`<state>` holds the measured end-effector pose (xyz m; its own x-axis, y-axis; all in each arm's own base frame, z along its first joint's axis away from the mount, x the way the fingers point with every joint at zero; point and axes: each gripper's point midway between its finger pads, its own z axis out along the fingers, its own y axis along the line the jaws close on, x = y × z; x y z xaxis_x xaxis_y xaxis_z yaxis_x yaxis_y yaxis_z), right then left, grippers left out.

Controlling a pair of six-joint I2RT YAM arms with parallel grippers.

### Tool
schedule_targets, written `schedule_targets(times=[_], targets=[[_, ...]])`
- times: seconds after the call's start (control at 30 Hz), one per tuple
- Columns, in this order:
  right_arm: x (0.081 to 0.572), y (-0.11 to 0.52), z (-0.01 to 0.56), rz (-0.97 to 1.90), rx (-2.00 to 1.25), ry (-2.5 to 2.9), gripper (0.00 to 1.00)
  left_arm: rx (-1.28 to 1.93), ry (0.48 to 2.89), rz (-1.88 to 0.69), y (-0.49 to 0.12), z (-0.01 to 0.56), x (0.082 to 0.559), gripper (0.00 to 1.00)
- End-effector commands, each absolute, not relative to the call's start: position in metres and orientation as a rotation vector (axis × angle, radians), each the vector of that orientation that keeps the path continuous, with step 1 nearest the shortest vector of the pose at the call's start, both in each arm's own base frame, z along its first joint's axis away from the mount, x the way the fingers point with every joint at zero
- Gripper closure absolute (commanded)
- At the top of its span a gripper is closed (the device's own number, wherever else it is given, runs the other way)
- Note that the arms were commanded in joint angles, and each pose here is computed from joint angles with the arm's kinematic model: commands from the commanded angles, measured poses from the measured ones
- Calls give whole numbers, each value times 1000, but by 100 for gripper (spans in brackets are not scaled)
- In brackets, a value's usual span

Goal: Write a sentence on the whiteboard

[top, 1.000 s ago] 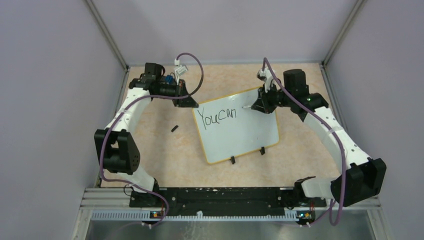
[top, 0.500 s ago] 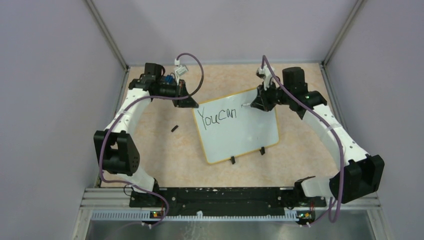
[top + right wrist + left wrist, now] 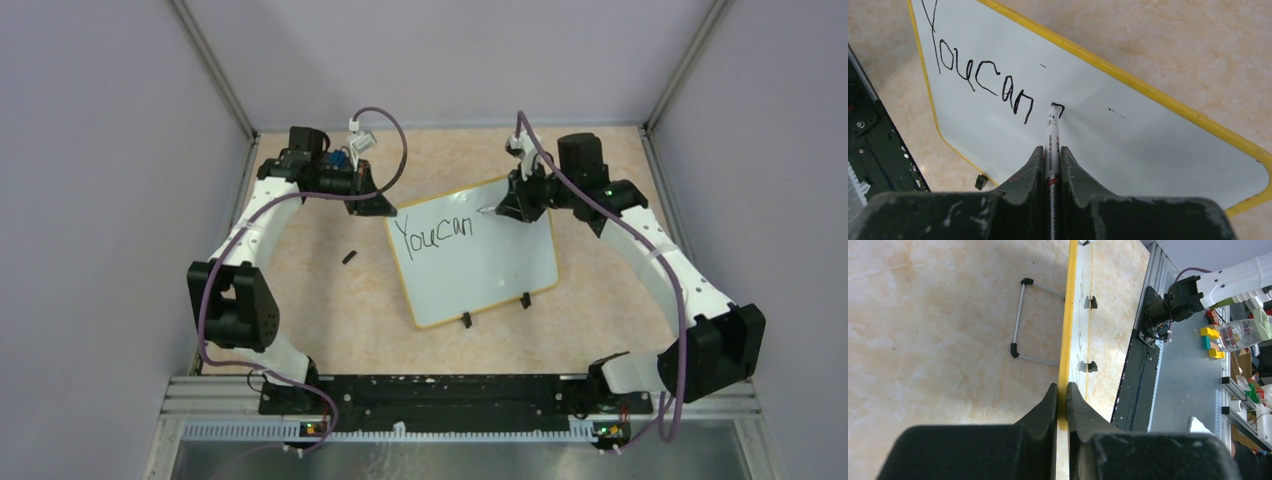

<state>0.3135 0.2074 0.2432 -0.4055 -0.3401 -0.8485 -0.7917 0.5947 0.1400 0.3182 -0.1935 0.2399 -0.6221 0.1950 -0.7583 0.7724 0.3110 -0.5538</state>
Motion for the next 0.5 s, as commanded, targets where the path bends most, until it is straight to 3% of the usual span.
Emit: schedule_targets(times=[0.0, 0.47], targets=[[318, 214, 255, 675, -922, 1942, 100, 894, 1955, -1290, -195, 252, 312, 100], [304, 203, 235, 634, -942, 1985, 100, 889, 1962, -1289, -195, 250, 313, 100]])
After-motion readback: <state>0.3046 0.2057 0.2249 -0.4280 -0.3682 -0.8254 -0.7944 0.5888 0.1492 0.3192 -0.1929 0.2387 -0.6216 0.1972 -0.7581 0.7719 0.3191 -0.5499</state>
